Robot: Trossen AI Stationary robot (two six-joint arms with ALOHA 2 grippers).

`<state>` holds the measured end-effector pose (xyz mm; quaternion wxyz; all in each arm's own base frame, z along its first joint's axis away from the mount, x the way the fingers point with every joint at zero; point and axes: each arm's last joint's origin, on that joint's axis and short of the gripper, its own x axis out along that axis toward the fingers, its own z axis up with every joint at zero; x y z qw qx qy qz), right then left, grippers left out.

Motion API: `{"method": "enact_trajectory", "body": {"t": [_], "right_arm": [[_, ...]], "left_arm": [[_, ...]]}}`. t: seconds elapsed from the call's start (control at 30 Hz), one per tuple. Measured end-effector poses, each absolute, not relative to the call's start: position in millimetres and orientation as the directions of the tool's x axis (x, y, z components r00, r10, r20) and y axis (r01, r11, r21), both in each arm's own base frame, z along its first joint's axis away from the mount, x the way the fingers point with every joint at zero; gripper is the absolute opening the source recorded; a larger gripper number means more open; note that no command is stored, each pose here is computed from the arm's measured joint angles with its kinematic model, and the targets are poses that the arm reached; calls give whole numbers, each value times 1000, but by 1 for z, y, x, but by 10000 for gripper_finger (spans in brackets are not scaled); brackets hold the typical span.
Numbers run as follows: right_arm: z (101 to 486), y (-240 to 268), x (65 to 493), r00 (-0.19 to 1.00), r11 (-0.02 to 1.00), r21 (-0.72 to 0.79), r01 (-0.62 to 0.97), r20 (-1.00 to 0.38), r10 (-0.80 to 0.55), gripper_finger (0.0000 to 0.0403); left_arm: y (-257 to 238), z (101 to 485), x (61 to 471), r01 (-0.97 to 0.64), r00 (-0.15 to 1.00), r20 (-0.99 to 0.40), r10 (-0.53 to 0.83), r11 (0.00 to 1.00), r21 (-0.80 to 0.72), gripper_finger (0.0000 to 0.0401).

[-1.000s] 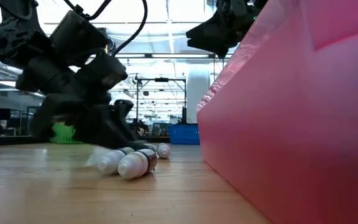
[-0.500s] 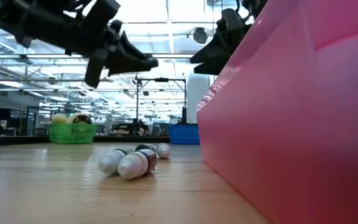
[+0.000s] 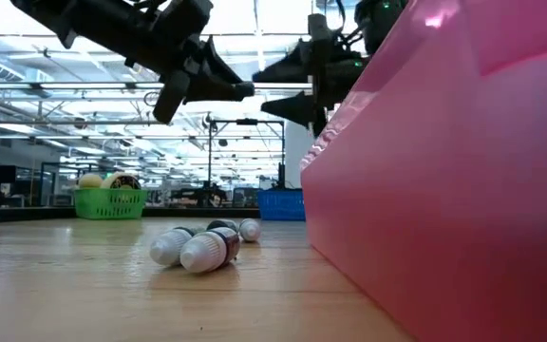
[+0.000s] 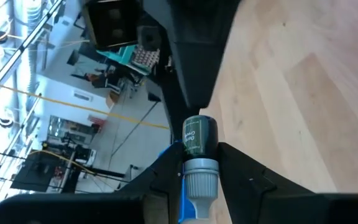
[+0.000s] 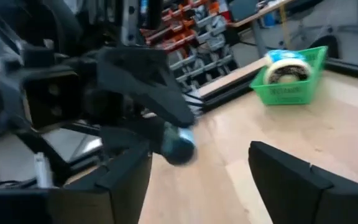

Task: Pick & Place Food Item
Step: Put the top green food coloring into the blue bin

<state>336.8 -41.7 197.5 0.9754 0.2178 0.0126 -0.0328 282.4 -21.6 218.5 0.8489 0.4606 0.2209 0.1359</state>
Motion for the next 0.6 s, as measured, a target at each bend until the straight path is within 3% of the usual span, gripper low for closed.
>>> {"method": "enact_trajectory", "body": {"t": [0.23, 0.6], "right_arm": [[200, -42, 356, 1000, 896, 443, -15, 7, 13, 260], [198, -41, 375, 998, 895, 441, -64, 17, 63, 204]], "left_arm": [[-22, 219, 283, -17, 866, -249, 434, 524, 852, 97], [-22, 219, 283, -29, 865, -249, 435, 539, 842, 97]]}}
